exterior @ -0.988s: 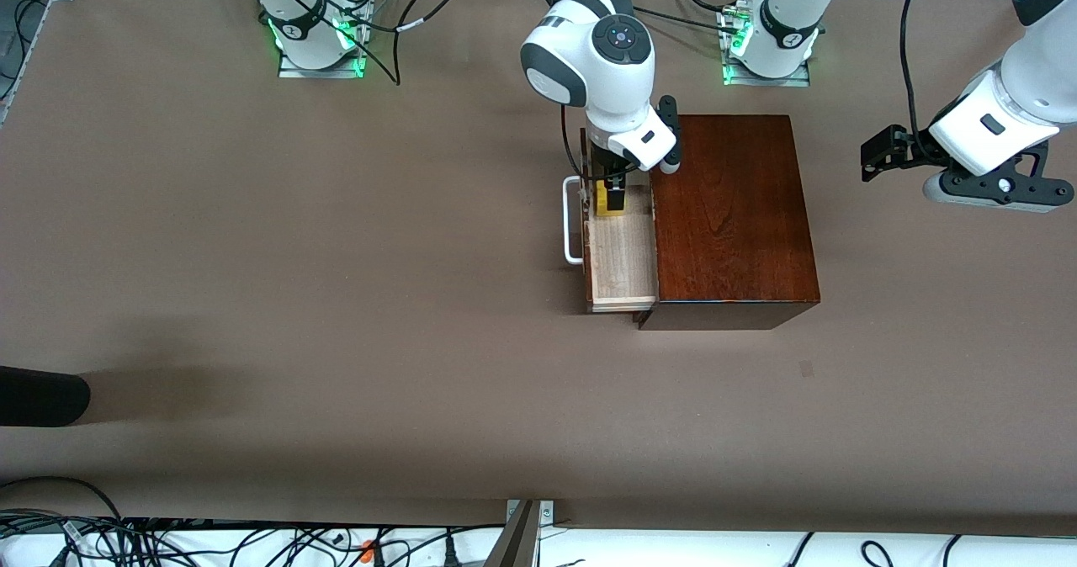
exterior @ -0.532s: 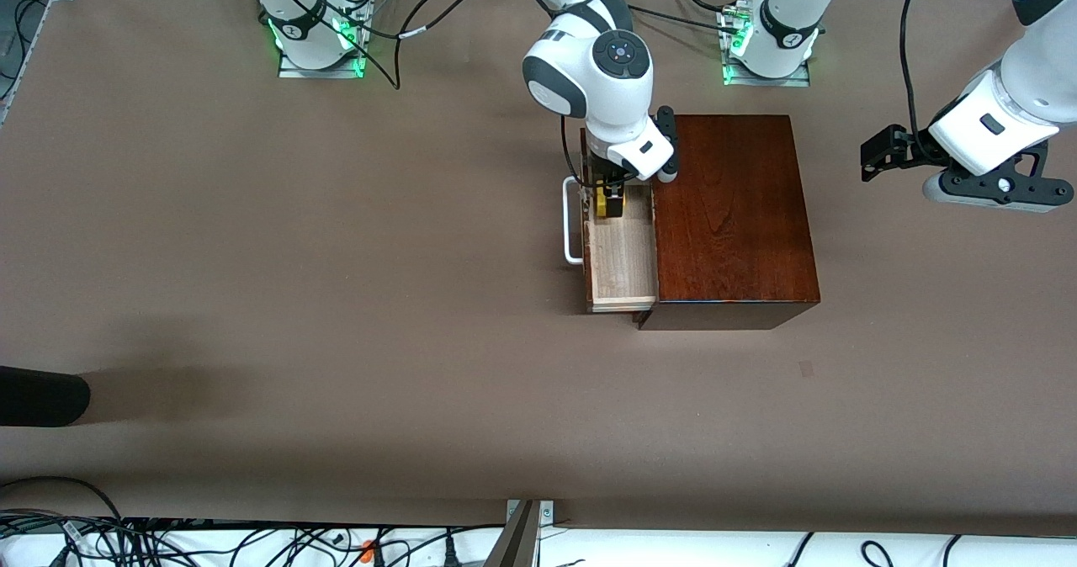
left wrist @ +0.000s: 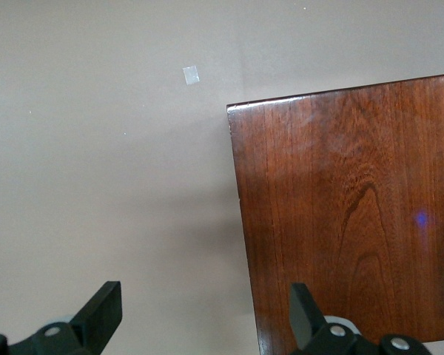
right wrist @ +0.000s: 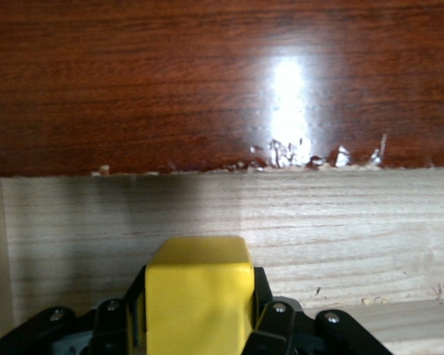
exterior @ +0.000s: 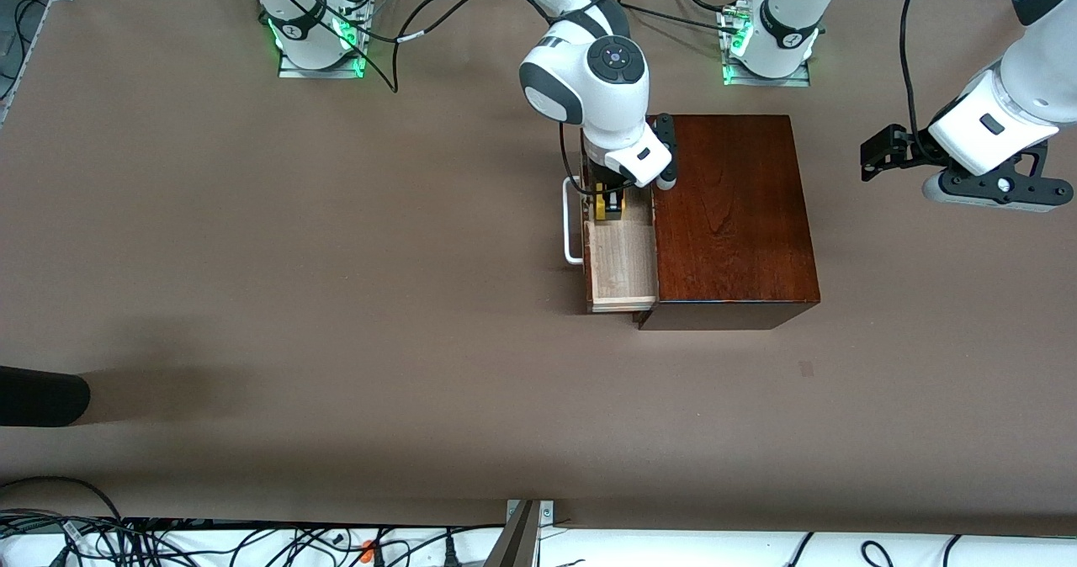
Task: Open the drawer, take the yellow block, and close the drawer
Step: 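Lift the cube out with the right gripper while the left gripper reaches the drawer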
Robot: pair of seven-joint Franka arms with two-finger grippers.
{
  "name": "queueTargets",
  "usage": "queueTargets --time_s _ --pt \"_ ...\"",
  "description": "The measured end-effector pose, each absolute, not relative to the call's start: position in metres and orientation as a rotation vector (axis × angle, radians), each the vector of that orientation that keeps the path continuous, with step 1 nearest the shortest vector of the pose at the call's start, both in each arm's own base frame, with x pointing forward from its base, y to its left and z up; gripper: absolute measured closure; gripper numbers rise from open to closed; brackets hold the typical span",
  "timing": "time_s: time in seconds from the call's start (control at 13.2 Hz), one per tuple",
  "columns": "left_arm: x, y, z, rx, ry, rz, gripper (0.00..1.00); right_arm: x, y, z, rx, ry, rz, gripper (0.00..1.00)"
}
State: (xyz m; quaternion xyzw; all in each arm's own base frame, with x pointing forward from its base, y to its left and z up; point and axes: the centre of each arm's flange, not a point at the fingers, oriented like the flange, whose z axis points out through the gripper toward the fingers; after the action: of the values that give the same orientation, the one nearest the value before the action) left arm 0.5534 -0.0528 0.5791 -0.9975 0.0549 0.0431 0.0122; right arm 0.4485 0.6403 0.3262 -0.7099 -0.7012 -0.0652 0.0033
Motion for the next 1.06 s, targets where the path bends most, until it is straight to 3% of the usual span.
queueTargets --time_s 0.23,0.53,0.76,1.06 --pt "0.553 -0.053 0.582 -3.110 0.172 0.127 0.00 0.455 0.636 0.380 -2.244 -2.180 -0.210 0.44" --pt "0.552 -0.053 0.583 -3.110 0.173 0.123 0.00 0.461 0.590 0.515 -2.340 -2.010 -0.226 0.44" --pt "0.552 -0.053 0.583 -3.110 0.173 0.123 0.00 0.508 0.504 0.571 -2.466 -1.853 -0.161 0.44" --pt "0.551 -0.064 0.584 -3.108 0.202 0.126 0.00 0.589 0.367 0.593 -2.663 -1.586 -0.083 0.44"
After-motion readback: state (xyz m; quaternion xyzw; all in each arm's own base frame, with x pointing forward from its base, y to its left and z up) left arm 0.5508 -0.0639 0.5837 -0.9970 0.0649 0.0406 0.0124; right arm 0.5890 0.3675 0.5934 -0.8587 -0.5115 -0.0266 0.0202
